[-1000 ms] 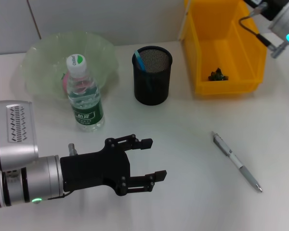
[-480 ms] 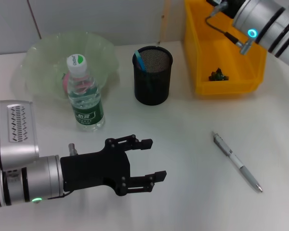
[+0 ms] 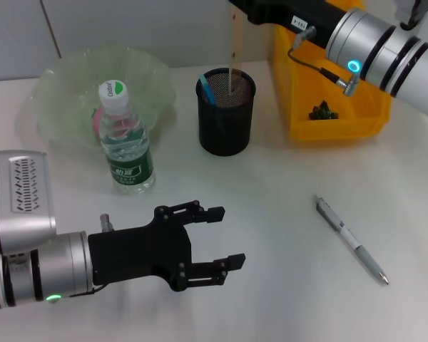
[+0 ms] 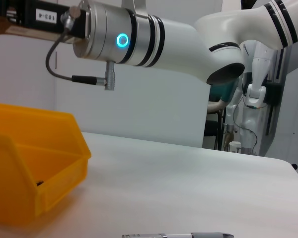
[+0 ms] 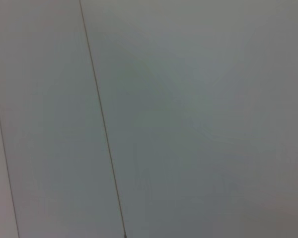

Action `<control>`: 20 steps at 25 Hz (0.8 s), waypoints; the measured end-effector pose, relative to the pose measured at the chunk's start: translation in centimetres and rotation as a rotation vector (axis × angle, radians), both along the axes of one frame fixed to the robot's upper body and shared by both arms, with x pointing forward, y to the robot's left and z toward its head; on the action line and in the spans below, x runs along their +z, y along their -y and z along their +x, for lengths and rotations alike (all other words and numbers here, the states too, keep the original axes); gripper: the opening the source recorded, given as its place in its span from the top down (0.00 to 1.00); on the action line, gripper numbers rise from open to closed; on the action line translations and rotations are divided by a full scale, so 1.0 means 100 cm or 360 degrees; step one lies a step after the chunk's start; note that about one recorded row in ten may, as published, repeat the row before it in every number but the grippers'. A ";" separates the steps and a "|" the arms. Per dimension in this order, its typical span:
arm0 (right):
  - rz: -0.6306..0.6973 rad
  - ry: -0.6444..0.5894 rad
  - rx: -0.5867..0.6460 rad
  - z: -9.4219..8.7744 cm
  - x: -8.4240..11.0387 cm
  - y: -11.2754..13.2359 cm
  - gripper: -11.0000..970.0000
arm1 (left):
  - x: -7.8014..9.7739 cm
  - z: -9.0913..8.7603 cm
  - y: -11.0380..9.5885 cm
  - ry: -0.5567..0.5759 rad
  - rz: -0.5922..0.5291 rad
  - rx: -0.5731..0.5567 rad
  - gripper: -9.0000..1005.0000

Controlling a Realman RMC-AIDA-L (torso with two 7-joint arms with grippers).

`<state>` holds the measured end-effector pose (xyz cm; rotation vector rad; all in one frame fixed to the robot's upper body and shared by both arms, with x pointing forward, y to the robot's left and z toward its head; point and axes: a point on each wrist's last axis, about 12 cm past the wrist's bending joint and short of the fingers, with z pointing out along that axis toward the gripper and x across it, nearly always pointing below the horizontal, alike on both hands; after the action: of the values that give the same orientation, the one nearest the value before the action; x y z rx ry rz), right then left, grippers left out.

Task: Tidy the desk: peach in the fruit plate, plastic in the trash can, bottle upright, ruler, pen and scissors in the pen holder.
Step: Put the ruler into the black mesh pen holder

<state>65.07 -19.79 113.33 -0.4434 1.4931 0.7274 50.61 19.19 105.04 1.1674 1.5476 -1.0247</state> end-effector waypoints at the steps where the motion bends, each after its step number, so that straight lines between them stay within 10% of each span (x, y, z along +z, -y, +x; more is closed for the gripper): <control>1: -0.0010 -0.0004 0.0000 0.000 -0.001 -0.001 0.60 | 0.000 0.000 0.000 0.0000 0.0001 0.0000 0.22; 20: -0.0109 -0.0040 -0.0007 -0.011 -0.022 -0.002 0.60 | -0.002 -0.004 -0.003 0.0001 0.0006 -0.0003 0.22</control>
<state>64.00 -19.58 111.10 -0.4844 1.5456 0.6820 50.23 19.48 104.80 1.1717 1.5491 -1.0230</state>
